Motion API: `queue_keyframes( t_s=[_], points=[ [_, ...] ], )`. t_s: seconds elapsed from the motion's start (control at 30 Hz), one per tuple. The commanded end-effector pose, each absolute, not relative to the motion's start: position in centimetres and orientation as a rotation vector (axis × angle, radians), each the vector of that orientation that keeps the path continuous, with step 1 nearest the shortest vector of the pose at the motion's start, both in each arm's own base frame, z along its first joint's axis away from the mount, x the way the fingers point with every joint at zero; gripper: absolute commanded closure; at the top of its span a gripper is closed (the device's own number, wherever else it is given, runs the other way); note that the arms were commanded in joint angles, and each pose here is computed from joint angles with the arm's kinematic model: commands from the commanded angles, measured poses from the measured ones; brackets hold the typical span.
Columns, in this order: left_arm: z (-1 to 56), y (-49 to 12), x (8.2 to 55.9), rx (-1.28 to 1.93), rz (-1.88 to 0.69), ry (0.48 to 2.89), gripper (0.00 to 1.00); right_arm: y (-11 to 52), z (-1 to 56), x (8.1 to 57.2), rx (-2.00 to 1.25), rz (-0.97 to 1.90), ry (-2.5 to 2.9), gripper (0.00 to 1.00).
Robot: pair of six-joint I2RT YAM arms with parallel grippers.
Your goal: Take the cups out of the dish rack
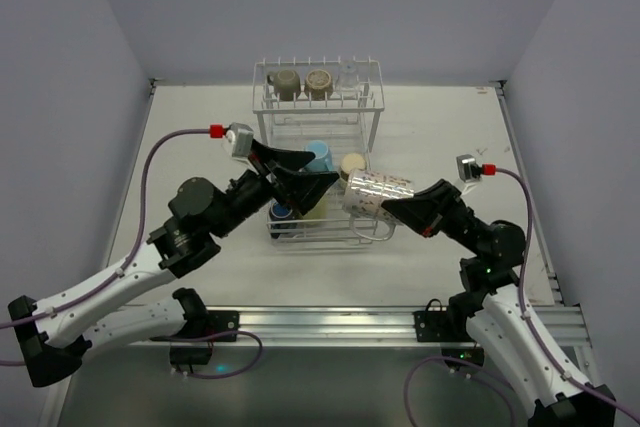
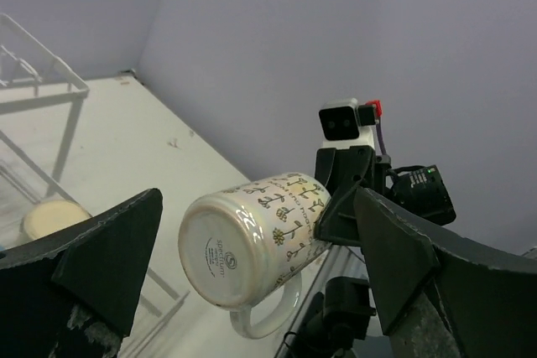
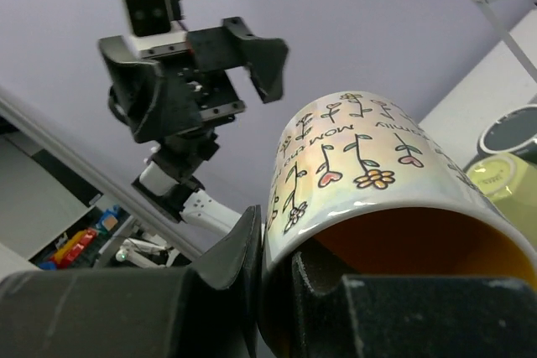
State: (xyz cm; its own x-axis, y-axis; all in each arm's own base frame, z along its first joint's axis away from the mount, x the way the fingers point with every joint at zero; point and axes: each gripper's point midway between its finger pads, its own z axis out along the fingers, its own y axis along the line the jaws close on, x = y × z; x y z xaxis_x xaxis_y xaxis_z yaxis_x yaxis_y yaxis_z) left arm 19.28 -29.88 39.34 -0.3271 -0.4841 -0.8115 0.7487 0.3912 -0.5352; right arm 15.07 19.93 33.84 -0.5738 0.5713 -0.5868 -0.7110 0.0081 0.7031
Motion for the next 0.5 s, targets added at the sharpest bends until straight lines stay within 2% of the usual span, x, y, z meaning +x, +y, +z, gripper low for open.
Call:
queue_keyframes(
  t_s=[0.0,0.07,0.1,0.13,0.2,0.27,0.3,0.47],
  points=[
    [40.4,-27.0,20.6,0.254,-1.059,1.407,0.00,19.1,37.4,15.5,-0.167,1.622,1.254,1.00],
    [39.8,-25.4,20.9,0.242,-0.968,1.443,0.00,19.2,36.5,16.4,-0.151,1.556,1.324,1.00],
    [39.8,-24.8,20.9,0.237,-0.937,1.455,0.00,18.9,37.9,16.4,-0.158,1.514,1.319,1.00],
    [39.2,-24.3,21.1,0.238,-0.900,1.482,0.00,18.8,35.8,17.6,-0.137,1.421,1.433,1.00],
    [36.5,-22.8,21.5,0.263,-0.767,1.586,0.00,17.4,37.8,18.6,-0.093,1.275,1.441,1.00],
    [33.9,-21.2,21.5,0.287,-0.654,1.667,0.00,16.2,35.8,20.1,-0.051,1.104,1.568,1.00],
    [33.2,-20.7,21.4,0.291,-0.623,1.687,0.00,14.9,37.7,20.7,-0.009,1.020,1.542,1.00],
    [29.8,-17.8,20.9,0.318,-0.487,1.745,0.00,11.2,35.4,24.8,0.084,0.645,1.744,1.00]
  ],
)
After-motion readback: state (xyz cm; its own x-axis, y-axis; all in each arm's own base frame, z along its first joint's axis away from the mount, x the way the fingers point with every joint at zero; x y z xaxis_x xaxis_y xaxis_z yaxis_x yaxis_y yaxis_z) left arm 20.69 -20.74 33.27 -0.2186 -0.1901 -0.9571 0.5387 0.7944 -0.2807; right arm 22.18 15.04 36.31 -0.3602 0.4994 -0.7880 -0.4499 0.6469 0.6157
